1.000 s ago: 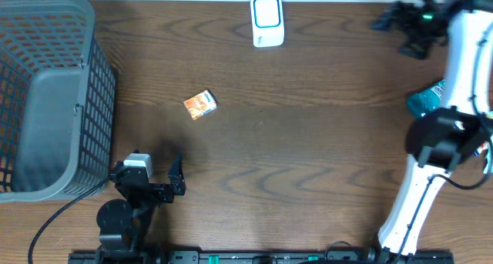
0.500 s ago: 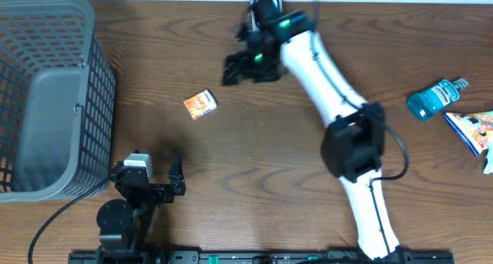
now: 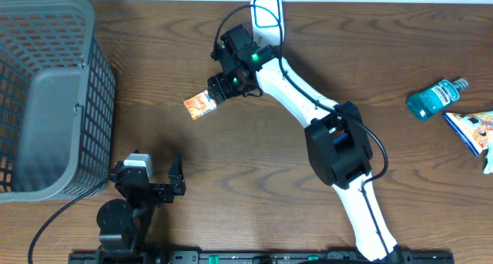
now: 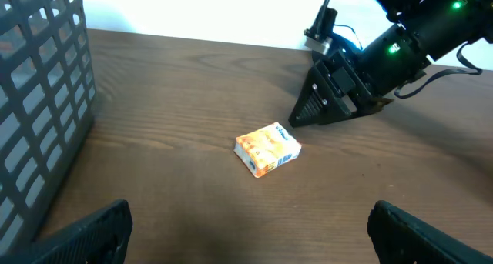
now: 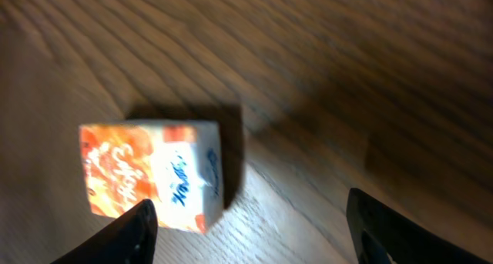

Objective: Scan the item barcode
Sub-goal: 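Move the right gripper over the orange tissue pack and grasp it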

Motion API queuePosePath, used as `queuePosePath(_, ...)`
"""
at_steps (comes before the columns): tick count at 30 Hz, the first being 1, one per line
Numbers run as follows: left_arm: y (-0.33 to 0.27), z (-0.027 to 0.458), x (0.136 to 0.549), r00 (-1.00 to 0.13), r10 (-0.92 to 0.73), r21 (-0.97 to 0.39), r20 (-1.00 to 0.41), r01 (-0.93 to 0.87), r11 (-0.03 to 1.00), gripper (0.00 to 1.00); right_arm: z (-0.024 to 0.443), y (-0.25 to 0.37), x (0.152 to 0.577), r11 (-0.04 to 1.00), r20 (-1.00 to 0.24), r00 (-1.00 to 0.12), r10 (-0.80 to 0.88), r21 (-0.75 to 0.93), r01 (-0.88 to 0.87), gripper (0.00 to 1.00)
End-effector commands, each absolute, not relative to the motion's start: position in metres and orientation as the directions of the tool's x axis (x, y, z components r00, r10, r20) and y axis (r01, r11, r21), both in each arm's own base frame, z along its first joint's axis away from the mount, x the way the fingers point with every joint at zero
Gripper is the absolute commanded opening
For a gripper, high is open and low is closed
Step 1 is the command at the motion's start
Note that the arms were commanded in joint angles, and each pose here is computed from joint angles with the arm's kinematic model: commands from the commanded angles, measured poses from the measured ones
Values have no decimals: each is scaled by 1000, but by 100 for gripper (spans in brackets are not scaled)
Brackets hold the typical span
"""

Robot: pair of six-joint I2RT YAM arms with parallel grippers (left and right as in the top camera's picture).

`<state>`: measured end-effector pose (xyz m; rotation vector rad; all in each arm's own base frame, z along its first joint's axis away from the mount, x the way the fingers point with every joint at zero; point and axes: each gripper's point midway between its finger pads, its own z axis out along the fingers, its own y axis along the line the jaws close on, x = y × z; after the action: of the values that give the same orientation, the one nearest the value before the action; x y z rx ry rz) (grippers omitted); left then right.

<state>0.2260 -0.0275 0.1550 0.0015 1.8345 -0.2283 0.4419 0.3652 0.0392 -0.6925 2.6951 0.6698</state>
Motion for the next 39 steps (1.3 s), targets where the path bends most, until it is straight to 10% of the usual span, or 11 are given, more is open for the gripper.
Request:
queuePosePath(1,-29,162,225,-259,-111,-149,-960,132,980,98,40,375,436,716,-396,-817,-420,408,-566,72)
queuePosePath(19,-29,162,225,-259,-111,-149,-960,133,980,98,4,409,412,493,-446,-722,-529,531,-689,62)
queuePosePath(24,-29,162,225,-259,-111,-149,-960,133,980,98,-8,409,407,484,-430,-722,-542,542,-687,47)
queuePosePath(30,-29,162,225,-259,-111,-149,-960,133,980,98,-20,404,405,503,-393,-742,-543,555,-663,1)
queuePosePath(39,-29,162,225,-259,-111,-149,-960,133,980,98,-20,381,423,616,-287,-863,-416,609,-499,2)
